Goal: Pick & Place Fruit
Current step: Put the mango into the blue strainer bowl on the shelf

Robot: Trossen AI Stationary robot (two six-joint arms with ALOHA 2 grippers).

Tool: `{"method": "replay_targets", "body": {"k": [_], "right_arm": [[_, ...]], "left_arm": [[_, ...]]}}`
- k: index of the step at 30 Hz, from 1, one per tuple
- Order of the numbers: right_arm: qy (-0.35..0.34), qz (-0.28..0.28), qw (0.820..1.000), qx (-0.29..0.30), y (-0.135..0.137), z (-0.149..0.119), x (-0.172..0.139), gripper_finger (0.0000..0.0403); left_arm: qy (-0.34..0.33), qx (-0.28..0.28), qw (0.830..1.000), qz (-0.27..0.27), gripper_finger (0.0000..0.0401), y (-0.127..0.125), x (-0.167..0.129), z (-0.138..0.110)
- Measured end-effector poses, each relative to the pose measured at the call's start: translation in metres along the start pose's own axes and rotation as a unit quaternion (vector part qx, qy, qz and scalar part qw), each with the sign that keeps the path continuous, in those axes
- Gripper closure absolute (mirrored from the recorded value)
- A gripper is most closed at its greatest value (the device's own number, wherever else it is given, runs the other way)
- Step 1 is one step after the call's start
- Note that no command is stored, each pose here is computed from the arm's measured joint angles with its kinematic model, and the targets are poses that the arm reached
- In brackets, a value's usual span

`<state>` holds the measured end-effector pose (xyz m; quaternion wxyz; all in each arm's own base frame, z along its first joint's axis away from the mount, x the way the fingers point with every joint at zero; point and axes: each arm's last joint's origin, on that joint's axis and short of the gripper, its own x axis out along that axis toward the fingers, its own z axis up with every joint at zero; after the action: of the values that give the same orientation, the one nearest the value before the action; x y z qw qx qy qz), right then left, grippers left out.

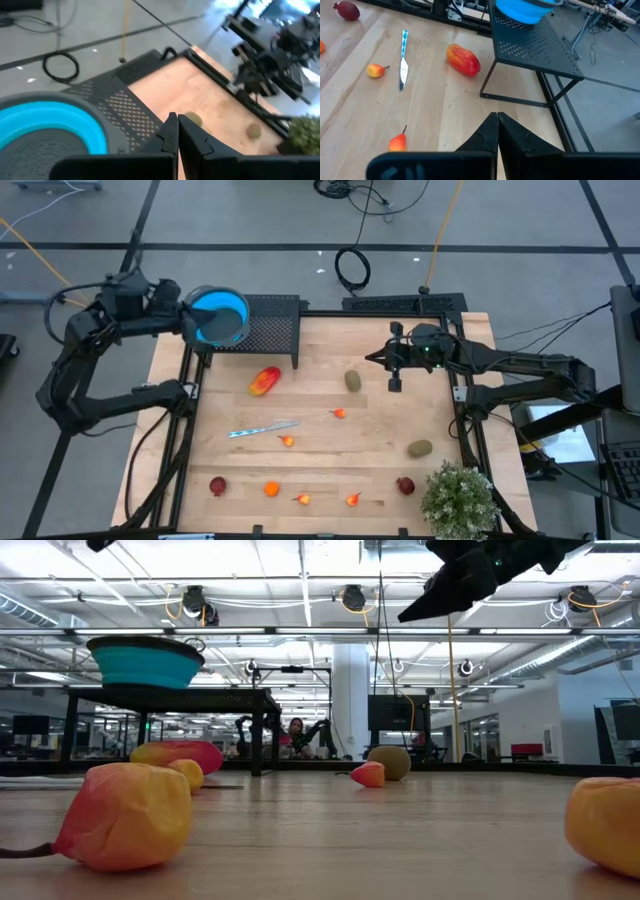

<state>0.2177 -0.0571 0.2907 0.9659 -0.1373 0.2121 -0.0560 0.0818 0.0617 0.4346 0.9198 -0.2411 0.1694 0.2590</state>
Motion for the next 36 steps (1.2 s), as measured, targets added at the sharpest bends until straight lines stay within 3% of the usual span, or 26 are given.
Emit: {"method": "replay_targets", "body": {"k": [9, 15, 26, 36], "right_arm": [[0.000, -0.006, 1.000, 0.001, -0.001, 0.000, 0.000, 0.0403], [0.008, -0.028, 0.999, 0.018, -0.002, 0.000, 0.000, 0.0403], [0.009, -0.027, 1.000, 0.013, -0.002, -0.001, 0.000, 0.0403], [0.009, -0.027, 1.000, -0.003, -0.002, -0.001, 0.000, 0.0403]], "left_arm": [[0.089, 0.033, 0.995, -0.032, 0.0400, -0.030, 0.043, -0.006], [0.154, 0.002, 0.987, -0.039, 0.0401, -0.057, 0.067, -0.020], [0.323, -0.100, 0.938, 0.075, 0.0401, -0.105, 0.113, -0.076], [0.378, -0.087, 0.907, 0.163, 0.0401, -0.135, 0.162, -0.123]]}}
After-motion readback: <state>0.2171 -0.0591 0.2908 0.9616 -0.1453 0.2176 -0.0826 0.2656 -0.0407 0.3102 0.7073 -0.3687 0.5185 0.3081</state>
